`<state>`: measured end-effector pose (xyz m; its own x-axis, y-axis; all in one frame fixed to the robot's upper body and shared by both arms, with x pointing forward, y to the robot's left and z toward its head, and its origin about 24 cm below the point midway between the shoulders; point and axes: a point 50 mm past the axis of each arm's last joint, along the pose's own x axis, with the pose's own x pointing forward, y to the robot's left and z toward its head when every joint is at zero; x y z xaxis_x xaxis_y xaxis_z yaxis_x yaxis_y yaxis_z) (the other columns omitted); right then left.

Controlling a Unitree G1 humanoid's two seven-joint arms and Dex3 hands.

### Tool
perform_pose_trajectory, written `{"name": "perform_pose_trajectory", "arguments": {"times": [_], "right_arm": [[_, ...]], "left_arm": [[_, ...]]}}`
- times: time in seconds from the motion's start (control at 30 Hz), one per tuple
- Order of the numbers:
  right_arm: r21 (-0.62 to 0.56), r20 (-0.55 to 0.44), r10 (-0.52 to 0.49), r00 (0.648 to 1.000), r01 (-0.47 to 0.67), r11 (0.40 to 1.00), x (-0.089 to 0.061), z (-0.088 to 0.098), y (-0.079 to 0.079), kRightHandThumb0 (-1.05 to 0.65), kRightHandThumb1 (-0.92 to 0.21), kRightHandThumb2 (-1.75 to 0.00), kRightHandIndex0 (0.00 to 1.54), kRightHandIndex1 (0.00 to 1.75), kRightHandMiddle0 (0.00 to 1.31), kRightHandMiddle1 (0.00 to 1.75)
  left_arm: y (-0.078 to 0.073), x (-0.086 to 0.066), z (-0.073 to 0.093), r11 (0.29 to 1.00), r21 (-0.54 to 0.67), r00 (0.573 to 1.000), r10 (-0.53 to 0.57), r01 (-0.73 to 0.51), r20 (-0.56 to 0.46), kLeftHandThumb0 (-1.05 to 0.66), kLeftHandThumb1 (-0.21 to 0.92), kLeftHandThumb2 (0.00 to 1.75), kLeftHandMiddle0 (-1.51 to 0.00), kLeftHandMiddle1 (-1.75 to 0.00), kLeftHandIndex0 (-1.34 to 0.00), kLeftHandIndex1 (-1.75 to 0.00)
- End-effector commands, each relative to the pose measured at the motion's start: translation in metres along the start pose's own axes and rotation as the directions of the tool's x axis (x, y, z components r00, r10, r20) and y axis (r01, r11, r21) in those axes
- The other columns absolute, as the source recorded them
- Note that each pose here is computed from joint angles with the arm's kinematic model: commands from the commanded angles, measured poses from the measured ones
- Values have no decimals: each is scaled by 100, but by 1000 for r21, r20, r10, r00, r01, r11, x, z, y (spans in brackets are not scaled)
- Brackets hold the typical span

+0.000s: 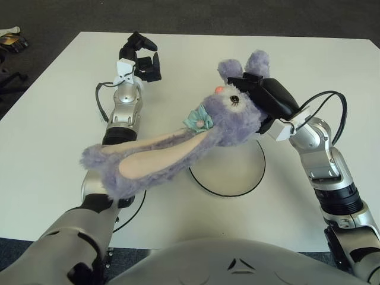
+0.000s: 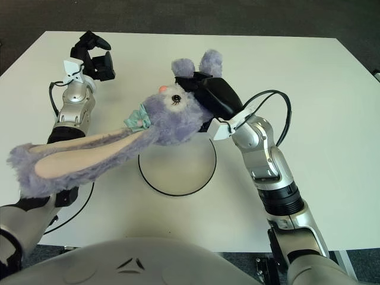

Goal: Put the doll into the plate.

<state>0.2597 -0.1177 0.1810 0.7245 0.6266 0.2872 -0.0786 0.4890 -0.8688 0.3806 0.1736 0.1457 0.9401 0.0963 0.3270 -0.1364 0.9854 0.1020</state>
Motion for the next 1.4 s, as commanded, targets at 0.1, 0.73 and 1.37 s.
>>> {"name": "perform_pose_trajectory", "arguments": {"times": [0.1, 0.73, 1.37], "right_arm": [[-18, 10, -45, 999, 45, 999, -4, 4, -5, 57, -9, -160, 80, 175, 107, 175], [-36, 5, -102, 995, 102, 994, 4, -5, -6, 56, -10, -158, 79, 175, 103, 175], [-64, 78, -68, 995, 74, 995, 10, -8, -11, 56, -10, -158, 79, 175, 103, 175]], "left_arm": [[-4, 0, 0, 1000, 2, 1000, -20, 20, 6, -49, 29, 135, -132, -175, -63, -175], [-10, 7, -1, 999, -16, 999, -50, 50, -4, -49, 29, 135, -134, -175, -63, -175], [-15, 14, -1, 998, -38, 999, -42, 41, -16, -50, 28, 137, -133, -175, -65, -175]]}}
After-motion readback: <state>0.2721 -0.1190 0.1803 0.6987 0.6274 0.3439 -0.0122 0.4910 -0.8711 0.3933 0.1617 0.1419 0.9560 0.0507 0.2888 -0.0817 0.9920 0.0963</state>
